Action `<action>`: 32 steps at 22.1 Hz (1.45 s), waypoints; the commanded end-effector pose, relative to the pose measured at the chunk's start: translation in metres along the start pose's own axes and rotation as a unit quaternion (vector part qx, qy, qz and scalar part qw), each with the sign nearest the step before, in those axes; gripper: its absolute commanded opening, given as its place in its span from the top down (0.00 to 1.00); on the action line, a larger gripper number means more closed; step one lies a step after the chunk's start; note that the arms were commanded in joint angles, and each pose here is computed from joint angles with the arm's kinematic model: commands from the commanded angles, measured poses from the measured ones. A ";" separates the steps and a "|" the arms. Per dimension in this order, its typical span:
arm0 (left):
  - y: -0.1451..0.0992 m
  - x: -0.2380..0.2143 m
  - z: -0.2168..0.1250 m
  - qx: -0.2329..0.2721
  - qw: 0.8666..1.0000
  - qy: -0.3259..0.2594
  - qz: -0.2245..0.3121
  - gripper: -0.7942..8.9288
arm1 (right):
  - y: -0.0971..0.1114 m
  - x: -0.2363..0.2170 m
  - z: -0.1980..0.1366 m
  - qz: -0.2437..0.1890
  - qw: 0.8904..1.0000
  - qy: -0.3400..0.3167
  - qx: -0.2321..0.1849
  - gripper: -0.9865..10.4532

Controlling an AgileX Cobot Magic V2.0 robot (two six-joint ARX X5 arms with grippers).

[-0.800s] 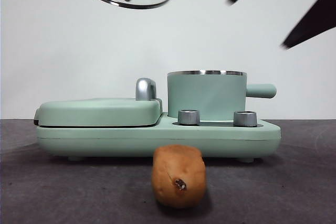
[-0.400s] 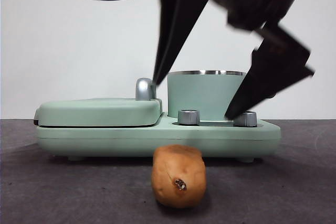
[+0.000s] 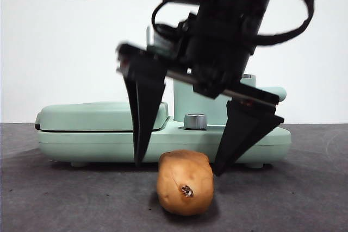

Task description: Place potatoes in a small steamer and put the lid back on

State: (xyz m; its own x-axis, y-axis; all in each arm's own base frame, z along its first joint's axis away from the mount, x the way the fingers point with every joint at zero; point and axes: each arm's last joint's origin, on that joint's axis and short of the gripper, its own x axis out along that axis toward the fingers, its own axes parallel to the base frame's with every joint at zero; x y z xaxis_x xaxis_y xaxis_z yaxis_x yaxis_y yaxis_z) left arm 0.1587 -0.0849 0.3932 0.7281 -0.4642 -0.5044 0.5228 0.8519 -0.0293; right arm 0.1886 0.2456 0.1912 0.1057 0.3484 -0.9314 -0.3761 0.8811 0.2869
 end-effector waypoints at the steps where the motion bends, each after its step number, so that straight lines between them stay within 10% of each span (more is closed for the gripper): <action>1: -0.001 -0.009 0.007 0.002 0.999 -0.034 -0.002 0.89 | 0.004 0.009 0.002 -0.009 1.000 0.008 0.000 0.49; 6: -0.002 -0.015 0.006 0.002 0.999 -0.041 -0.002 0.89 | 0.003 0.019 0.003 -0.014 1.000 0.017 0.001 0.75; 19: -0.002 -0.016 0.004 0.002 0.999 -0.033 -0.002 0.89 | 0.015 -0.089 0.065 -0.048 0.997 -0.024 -0.060 0.77; 24: -0.002 -0.016 0.004 0.001 0.999 -0.032 -0.002 0.89 | -0.027 -0.147 0.120 -0.065 0.988 -0.136 -0.040 0.77; 32: -0.002 -0.016 0.004 -0.008 0.999 -0.032 -0.003 0.89 | -0.076 -0.133 0.177 -0.096 0.988 -0.120 -0.006 0.77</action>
State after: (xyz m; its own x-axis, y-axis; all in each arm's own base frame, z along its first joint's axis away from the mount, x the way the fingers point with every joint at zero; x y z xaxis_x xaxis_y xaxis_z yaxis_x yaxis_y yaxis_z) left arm 0.1491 -0.0799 0.3975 0.7378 -0.4692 -0.4853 0.5178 0.8546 -0.0390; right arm 0.3591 0.1839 0.3371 0.3958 0.2390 -0.8867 -0.3113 0.9433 0.1153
